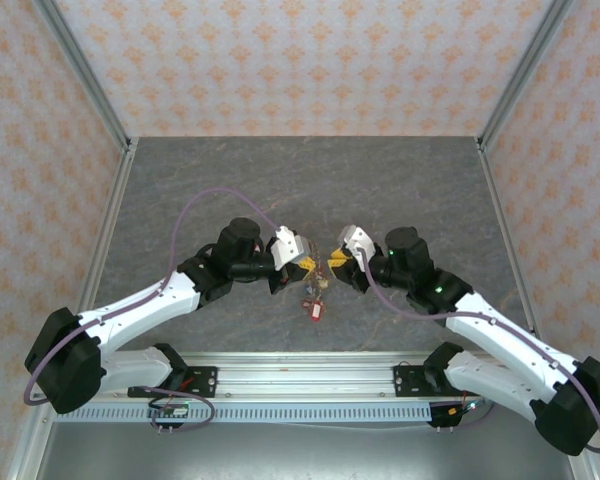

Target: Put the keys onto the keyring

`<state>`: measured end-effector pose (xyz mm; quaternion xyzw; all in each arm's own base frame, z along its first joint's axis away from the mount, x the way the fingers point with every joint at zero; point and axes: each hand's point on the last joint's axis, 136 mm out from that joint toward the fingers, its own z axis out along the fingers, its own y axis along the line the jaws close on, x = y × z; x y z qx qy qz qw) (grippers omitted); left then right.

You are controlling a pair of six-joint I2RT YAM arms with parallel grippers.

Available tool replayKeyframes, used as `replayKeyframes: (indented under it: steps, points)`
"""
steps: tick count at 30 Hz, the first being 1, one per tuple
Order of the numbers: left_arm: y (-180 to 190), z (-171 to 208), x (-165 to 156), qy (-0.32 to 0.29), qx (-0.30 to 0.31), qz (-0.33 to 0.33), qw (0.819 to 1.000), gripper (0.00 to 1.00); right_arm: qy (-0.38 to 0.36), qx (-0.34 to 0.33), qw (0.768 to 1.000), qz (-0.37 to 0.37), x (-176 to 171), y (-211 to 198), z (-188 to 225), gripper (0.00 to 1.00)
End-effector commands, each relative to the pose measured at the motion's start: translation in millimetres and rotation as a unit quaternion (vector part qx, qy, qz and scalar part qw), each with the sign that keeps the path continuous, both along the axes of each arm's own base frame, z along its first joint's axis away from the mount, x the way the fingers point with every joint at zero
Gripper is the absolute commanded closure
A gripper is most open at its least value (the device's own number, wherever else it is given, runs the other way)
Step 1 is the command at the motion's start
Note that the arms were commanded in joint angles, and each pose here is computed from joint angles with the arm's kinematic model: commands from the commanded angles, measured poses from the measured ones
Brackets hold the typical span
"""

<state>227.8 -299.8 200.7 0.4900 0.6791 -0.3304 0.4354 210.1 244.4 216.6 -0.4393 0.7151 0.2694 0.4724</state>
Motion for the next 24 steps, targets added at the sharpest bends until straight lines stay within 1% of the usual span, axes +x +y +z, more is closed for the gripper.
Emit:
replayKeyframes:
  steps: [1,4,6,11,21,24]
  points:
    - [-5,34,-10,-0.054,-0.022,-0.042,0.997,1.0,-0.025,0.012,0.998,0.049,-12,7,18,0.79]
    - [-5,35,-12,-0.057,-0.018,-0.05,0.997,1.0,-0.02,0.026,0.995,0.095,-23,17,24,0.79]
    - [-5,37,-13,-0.06,-0.02,-0.053,0.997,1.0,-0.017,0.024,0.993,0.115,-27,20,22,0.79]
    - [-7,40,-15,-0.057,-0.024,-0.061,0.996,1.0,-0.02,0.011,0.993,0.117,-22,23,17,0.79]
    - [-9,42,-15,-0.056,-0.027,-0.064,0.996,1.0,-0.01,0.013,0.991,0.134,-24,27,16,0.82]
    - [-9,44,-16,-0.056,-0.03,-0.067,0.996,1.0,-0.011,0.013,0.991,0.132,-23,28,15,0.85]
